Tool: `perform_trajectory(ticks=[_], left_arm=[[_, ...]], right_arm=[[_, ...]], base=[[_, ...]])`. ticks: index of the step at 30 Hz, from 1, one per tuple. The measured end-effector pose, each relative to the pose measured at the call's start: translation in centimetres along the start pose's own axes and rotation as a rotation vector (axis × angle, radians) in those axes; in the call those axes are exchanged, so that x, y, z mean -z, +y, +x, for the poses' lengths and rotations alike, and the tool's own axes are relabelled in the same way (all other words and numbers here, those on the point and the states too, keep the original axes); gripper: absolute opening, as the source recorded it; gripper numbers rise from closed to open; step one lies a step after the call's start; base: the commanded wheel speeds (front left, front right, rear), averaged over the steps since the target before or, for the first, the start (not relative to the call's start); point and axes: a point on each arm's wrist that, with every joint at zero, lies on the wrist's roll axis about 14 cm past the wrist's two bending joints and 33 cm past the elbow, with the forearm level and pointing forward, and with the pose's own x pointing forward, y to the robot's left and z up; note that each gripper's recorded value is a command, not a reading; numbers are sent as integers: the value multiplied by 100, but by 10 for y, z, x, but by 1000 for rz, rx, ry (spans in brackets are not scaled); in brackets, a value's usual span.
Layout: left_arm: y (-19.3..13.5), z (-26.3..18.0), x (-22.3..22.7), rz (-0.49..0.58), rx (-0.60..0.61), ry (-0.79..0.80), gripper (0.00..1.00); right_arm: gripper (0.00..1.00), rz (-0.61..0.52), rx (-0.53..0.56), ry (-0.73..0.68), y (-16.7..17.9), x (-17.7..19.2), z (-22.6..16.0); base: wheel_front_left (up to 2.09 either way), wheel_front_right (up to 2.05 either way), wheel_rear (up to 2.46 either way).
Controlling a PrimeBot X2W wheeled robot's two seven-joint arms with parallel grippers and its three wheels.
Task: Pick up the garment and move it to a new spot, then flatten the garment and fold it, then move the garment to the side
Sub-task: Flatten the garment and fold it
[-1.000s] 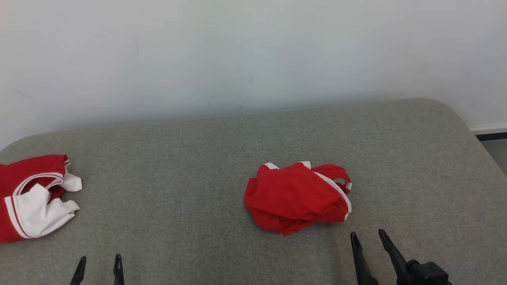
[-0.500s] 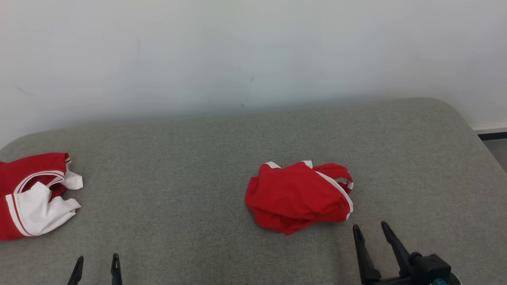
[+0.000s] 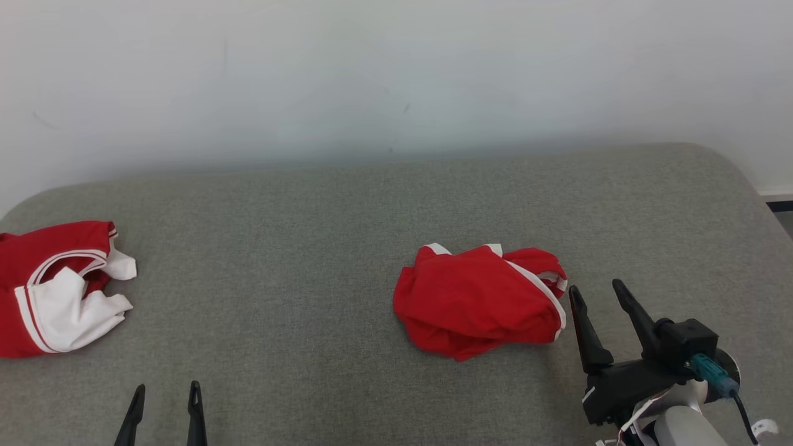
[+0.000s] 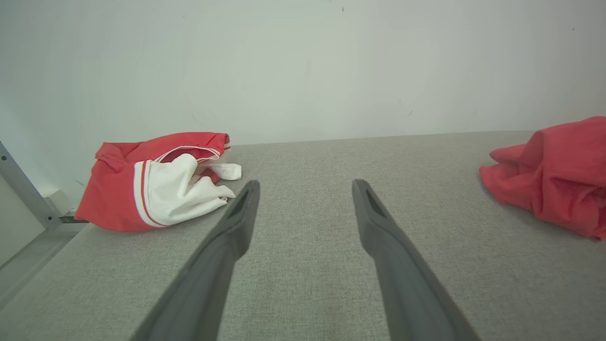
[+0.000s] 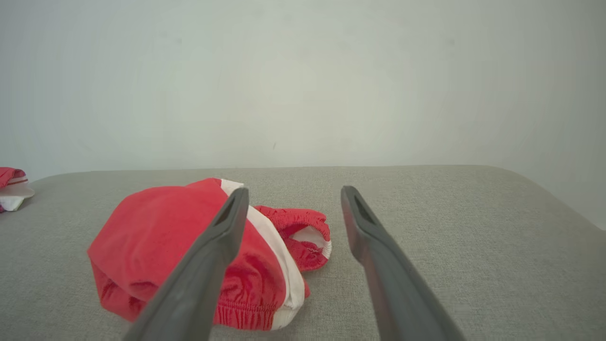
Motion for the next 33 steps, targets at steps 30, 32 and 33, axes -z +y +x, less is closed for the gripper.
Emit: perform_trajectory(ticks=[30, 32, 33], left_arm=[[5, 4, -1, 5, -34, -2, 100], [5, 3, -3, 2, -37, -10, 100], [6, 3, -4, 0, -38, -12, 100]], right_arm=[[0, 154, -116, 147, 39, 36, 30], [0, 156, -166, 100, 55, 21, 32], [0, 161, -195, 78, 65, 14, 33]], base=[[0, 0, 0], [0, 0, 0], [0, 0, 0]])
